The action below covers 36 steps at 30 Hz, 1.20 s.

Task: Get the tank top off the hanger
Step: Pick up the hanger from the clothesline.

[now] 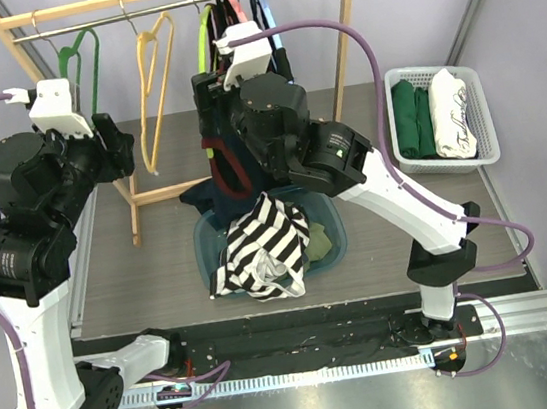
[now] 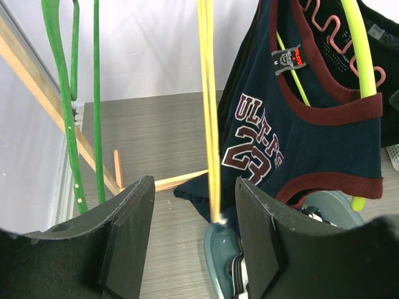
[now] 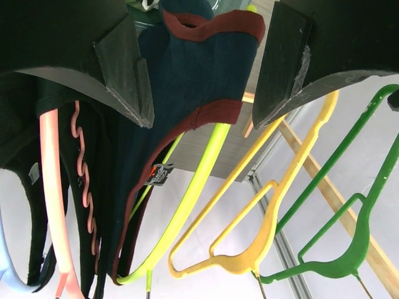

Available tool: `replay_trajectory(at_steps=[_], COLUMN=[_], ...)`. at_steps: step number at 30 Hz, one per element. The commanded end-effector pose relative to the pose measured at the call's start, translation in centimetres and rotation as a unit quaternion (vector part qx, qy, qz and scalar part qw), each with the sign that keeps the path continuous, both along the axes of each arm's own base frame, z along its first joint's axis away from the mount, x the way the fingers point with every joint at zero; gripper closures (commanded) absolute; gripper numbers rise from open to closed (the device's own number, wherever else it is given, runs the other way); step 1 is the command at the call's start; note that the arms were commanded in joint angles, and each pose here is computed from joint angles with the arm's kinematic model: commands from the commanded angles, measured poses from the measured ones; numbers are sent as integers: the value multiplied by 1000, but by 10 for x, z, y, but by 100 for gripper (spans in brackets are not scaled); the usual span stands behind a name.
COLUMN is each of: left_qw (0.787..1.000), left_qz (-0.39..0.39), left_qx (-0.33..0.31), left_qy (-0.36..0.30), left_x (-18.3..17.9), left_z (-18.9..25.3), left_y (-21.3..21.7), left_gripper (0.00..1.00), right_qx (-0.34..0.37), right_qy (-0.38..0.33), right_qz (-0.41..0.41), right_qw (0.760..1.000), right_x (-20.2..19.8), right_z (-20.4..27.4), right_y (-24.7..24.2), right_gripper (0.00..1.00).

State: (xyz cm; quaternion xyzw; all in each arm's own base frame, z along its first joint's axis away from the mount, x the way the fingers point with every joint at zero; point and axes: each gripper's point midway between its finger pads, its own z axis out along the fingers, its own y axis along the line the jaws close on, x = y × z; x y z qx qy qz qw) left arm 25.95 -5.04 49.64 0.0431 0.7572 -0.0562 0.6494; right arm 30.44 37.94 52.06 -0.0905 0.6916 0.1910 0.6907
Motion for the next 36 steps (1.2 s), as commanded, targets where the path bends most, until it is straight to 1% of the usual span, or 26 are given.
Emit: replay_trajectory(at_steps=[1,7,10,13,16,17,19,20,21,24,25,27,28,30,31,33,34,35,36], left_qw=[999,999,999,999,1000,999,999,1000,1000,1000,1000,1000,1000,1000,1000,1000,1000,1000,1000], left_qz=[-7,1,1,1,1,1,1,1,1,0,0,-1,0,1,1,2,2,2,3], left_qx=[-5,2,3,3,2,2,1,2,2,1,1,1,1,2,2,3,4,4,5], left_qy=[-35,-37,-35,-34,-31,-32,-32,-30,-30,-28,-26,-26,-24,-24,-25,-24,-23,-23,-22], left_x=[-5,-8,-8,-7,-6,-6,-6,-5,-5,-4,-4,-3,-2,-3,-3,-4,-4,-4,-4], left_z=[19,16,15,14,13,13,13,12,12,11,10,9,8,8,8,8,6,6,5], left_y=[0,4,5,4,4,3,3,3,3,3,2,2,2,2,3,4,4,3,4], left_gripper=[42,42,43,43,43,43,43,43,43,43,43,43,44,44,44,43,44,44,43], right_qx=[29,-14,-29,-38,-41,-42,-49,-44,-50,-48,-47,-49,-48,-42,-53,-38,-49,-27,-37], right_qy=[-1,23,24,23,25,27,32,31,34,33,30,29,30,24,25,0,-2,-22,-40], right_qz=[10,-7,-27,-41,-48,-50,-51,-54,-55,-54,-53,-54,-42,-34,-26,-26,-26,-30,-32], right_qw=[1000,1000,999,998,998,998,997,997,997,997,997,997,998,998,998,999,998,999,998], right_x=[1,10,13,13,12,13,13,10,11,8,7,10,11,15,16,17,19,21,20], right_z=[10,-24,-29,-29,-30,-31,-38,-33,-38,-36,-33,-34,-35,-33,-42,-30,-40,-28,-22], right_y=[7,16,9,-1,-10,-13,-17,-25,-27,-38,-41,-44,-41,-41,-37,-39,-36,-37,-40], right_gripper=[28,27,27,31,49,62,74,83,85,90,93,97,99,99,99,99,99,99,99])
